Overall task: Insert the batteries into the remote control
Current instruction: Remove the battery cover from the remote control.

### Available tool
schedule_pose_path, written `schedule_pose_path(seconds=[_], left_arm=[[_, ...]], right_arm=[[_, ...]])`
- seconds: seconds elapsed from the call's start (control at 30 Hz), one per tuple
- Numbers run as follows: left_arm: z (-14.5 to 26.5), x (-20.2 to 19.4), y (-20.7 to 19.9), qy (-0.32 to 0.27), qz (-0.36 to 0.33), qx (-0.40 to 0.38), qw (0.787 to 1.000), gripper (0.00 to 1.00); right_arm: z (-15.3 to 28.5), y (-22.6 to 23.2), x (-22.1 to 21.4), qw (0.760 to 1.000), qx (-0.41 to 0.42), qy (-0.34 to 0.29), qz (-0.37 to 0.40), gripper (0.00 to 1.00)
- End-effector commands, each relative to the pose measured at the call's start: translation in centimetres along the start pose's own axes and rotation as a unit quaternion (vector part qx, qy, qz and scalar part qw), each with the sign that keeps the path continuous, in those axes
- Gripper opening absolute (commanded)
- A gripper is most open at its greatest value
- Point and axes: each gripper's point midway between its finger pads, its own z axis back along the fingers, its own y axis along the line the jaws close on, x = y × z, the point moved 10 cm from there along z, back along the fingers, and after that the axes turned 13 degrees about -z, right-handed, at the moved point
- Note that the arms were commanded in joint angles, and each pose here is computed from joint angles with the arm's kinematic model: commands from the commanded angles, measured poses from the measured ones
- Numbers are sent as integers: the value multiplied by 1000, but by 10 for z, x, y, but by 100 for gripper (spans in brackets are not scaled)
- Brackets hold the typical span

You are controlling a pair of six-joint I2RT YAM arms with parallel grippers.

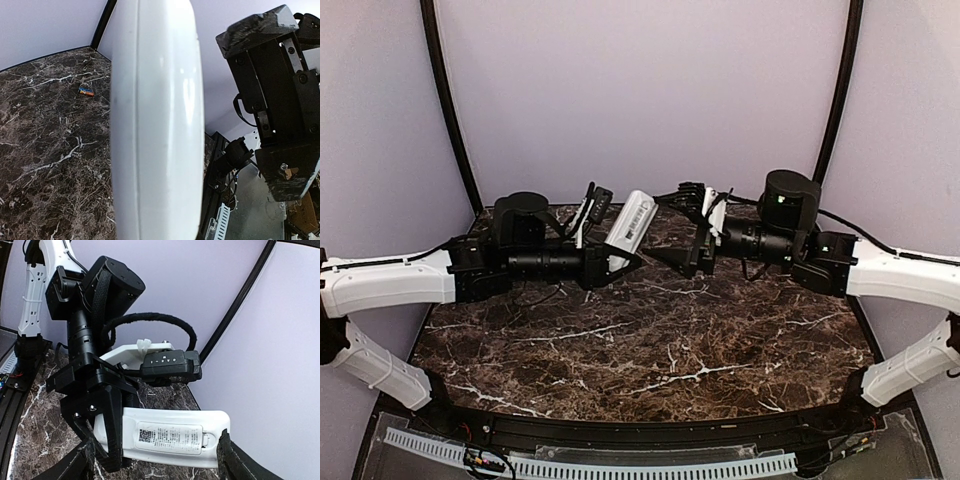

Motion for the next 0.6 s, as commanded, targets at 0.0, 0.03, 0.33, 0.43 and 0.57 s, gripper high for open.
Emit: schedule_pose_path(seconds=[0.0,0.03,0.33,0.43,0.57], left_arm=[[7,4,-4,-15,0,-3,1000,0],[7,5,-4,-16,-1,-4,1000,0],[9,8,-4,-26,-15,0,1000,0],[9,10,-5,-28,-20,0,999,0],[8,10,-5,-25,-26,-4,999,0]], right_arm=[[-13,-10,11,999,-36,-13,18,81],[-15,-11,10,999,-39,-9,18,81],[-24,-12,-2,999,-36,28,7,74],[-25,-10,-8,999,-30,35,3,73],[-30,-11,-10,998,-27,50,-4,71]])
